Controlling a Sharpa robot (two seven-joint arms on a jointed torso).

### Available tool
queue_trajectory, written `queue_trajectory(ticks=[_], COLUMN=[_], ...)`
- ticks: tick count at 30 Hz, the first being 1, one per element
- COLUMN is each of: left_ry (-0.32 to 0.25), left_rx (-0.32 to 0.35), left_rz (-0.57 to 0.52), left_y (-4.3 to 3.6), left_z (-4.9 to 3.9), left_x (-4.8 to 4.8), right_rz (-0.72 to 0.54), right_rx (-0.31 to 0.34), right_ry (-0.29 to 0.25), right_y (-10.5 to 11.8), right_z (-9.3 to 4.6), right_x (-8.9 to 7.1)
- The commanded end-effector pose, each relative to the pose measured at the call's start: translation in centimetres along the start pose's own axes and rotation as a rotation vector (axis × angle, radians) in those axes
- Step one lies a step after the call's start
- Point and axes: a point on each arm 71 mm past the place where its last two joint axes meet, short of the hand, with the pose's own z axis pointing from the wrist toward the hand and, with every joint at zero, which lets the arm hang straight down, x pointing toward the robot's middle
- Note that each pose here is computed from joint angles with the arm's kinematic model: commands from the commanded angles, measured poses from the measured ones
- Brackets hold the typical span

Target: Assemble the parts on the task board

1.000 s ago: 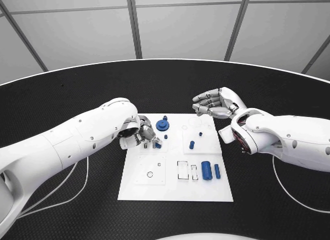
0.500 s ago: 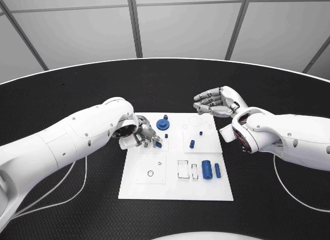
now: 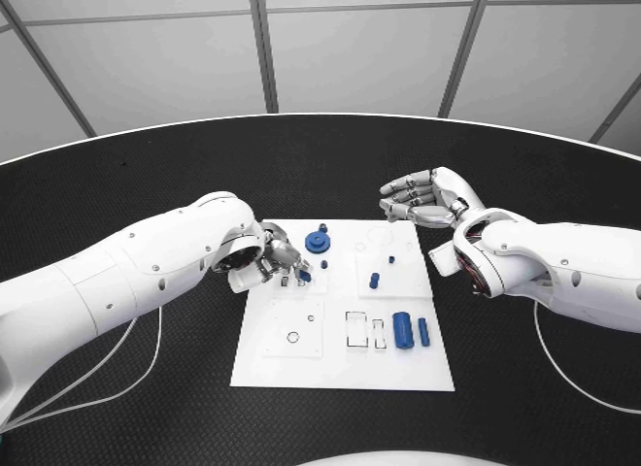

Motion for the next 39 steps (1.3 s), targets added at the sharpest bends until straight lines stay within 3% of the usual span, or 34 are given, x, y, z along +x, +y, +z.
queue_trajectory(ticks=[1, 11, 39], left_ry=[-0.048, -0.138, -0.167], left_rx=[0.011, 0.042, 0.025], left_rz=[0.028, 0.105, 0.19], left_y=[-0.12, -0.41, 0.54], left_z=[-0.23, -0.67, 0.33], left_x=[-0.06, -0.2, 1.25], right_rz=[0.0, 0.0, 0.001], right_rx=[-0.001, -0.001, -0.006], right_ry=[0.0, 0.001, 0.002], right_y=[0.0, 0.0, 0.0], right_z=[0.0, 0.0, -0.1], right_x=[0.0, 0.0, 0.0])
